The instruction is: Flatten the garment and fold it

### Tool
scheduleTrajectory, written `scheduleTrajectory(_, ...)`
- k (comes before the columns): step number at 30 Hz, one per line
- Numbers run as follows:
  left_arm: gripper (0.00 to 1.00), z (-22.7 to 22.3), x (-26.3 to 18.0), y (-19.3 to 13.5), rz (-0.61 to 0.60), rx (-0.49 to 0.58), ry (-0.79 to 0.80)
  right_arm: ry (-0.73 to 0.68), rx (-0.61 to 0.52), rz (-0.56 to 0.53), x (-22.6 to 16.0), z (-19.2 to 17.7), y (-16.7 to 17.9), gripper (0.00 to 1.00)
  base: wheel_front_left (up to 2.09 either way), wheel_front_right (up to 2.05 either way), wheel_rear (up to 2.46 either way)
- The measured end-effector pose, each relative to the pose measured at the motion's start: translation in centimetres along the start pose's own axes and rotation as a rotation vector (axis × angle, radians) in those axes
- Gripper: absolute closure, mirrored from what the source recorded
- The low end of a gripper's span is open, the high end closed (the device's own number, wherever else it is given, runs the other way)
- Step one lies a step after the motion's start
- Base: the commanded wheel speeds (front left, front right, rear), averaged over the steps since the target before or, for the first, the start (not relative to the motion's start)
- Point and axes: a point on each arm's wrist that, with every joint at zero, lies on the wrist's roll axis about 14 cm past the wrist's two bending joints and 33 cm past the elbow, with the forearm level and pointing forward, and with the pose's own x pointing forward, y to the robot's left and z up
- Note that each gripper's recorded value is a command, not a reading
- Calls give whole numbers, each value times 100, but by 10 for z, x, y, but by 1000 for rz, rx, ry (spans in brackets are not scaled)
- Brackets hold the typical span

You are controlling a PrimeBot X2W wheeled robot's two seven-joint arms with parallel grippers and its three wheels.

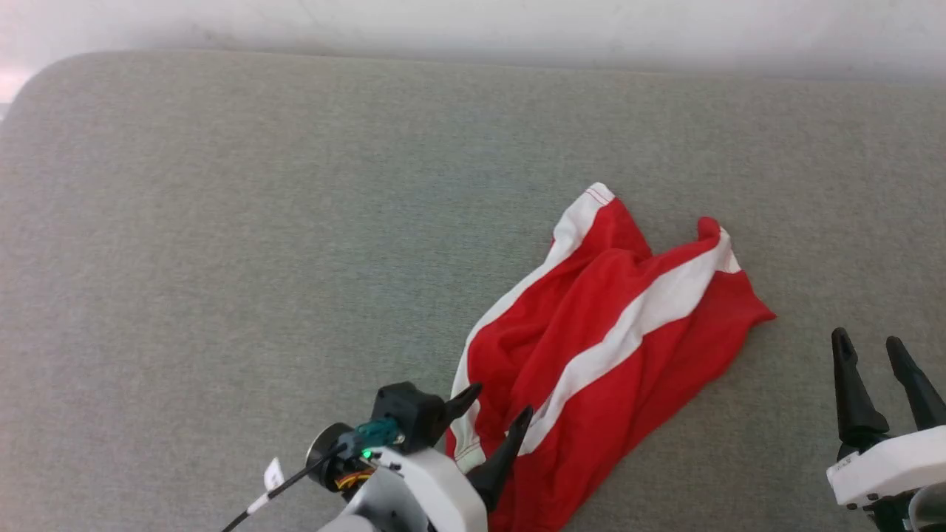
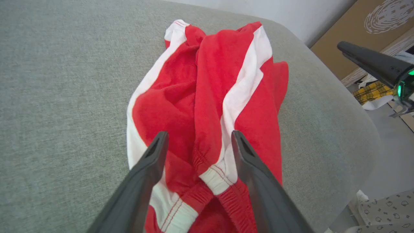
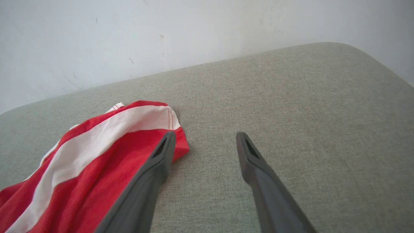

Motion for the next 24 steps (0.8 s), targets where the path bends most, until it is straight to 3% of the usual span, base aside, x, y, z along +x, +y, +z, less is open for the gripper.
scheduleTrajectory(11, 0, -30, 24, -2, -11, 0, 130, 7, 16, -55, -5, -8, -18, 0, 0, 0, 0)
scheduleTrajectory(12, 53, -30, 26, -1, -12, 5, 129, 9, 17, -57, -6, -8, -18, 0, 0, 0, 0)
scheduleTrajectory(13, 100, -28, 27, -1, -11, 9, 121, 10, 17, -59, -6, -8, -19, 0, 0, 0, 0)
scheduleTrajectory(19, 100, 8, 29, -25, -100, 39, -12, -7, 16, -65, -9, -3, -21, 0, 0, 0, 0)
scheduleTrajectory(24, 100, 66, 8, -93, -343, 59, -180, -27, 17, -52, -11, 4, -17, 0, 0, 0, 0)
